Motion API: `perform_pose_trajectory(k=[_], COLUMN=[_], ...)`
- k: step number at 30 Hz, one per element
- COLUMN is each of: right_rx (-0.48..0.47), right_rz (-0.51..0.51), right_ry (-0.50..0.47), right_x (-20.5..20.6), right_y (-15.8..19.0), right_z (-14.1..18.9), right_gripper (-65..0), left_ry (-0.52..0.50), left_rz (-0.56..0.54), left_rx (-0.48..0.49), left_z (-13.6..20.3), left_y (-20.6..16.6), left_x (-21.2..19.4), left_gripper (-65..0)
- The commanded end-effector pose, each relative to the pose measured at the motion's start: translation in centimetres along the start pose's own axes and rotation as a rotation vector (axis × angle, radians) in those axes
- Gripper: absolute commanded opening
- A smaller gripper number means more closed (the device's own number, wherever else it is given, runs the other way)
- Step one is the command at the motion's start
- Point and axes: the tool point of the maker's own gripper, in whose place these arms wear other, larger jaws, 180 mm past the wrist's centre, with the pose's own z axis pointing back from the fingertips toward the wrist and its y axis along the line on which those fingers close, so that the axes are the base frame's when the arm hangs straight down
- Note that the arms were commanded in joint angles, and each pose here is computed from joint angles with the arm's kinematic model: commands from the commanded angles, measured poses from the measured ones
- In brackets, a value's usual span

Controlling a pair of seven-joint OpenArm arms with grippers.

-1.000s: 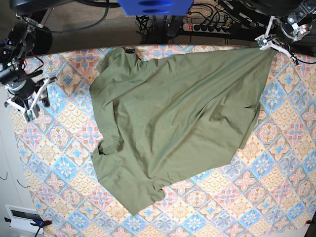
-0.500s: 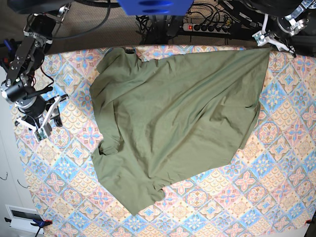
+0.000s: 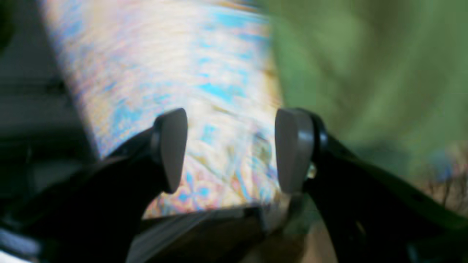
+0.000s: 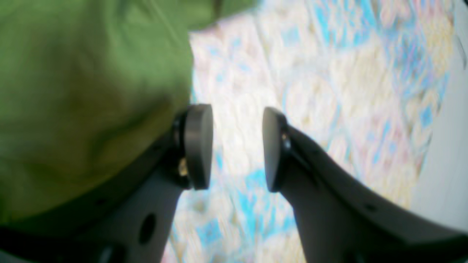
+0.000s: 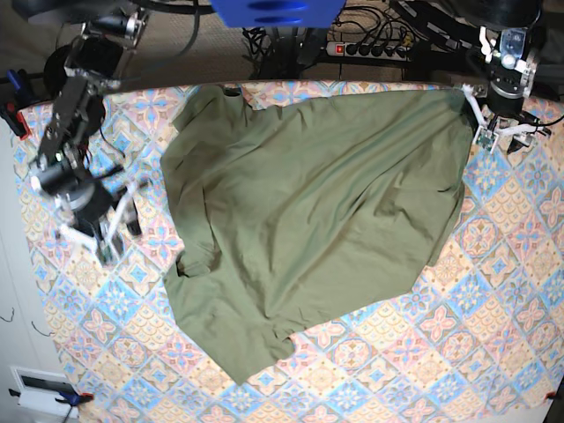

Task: Layout the t-shirt on the table in an organized manner, then fold the t-shirt properly
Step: 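Lower both grippers onto the shirt's sides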

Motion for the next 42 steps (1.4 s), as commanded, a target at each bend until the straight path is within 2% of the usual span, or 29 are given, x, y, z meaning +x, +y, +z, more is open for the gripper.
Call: perform_pose_trajectory(k=[1,5,8,12,18,22,29,32,38,42], right_rx=[-0.004,0.054,0.063,0.135,0.148,0.123,0.117,0.117,0.117,0.117], right_rz=[0.008,-0.049,-0.076,-0.066,-0.062,-0.043,-0.045,-0.045,-0.044,-0.044], right_ry=[-0.066,-0.014,0.002,0.016,0.004,-0.054,-0.058,-0.058,-0.06,-0.06], right_x=[2.2,0.0,-1.3,-2.0,-1.6,1.3,1.5,1.5,1.6,1.6], right_y=[-0.6,0.0,0.0,2.3,2.7,1.4,1.1,1.1,1.1,1.1], right_z=[0.0,-2.3,-3.5,-5.4,-5.7,-5.7,-5.6,-5.6,-5.6,-5.6], right_gripper=[-43.2,-43.2,-43.2,-43.2,-43.2,-43.2,-43.2,-43.2,-43.3,-43.3], left_ry=[-0.071,-0.143,-0.14,-0.106,-0.095,-0.084,-0.038,-0.054,-0.023,-0.002], left_rz=[0.026,0.116,0.196,0.305,0.482,0.486,0.514,0.545,0.574,0.588], left_rx=[0.037,0.075,0.102,0.124,0.05,-0.071,-0.134,-0.141,-0.161,-0.214], left_z=[-0.1,-0.9,-2.2,-5.6,-10.4,-13.6,-16.9,-18.0,-19.0,-19.7], left_y=[0.9,1.6,2.3,3.8,4.5,2.8,2.3,2.3,1.5,-0.5], left_x=[2.1,5.0,6.4,7.5,8.9,10.9,11.8,12.5,11.8,11.8], left_gripper=[-27.5,-27.5,-27.2,-27.0,-27.4,-27.5,-27.5,-27.5,-27.5,-27.6])
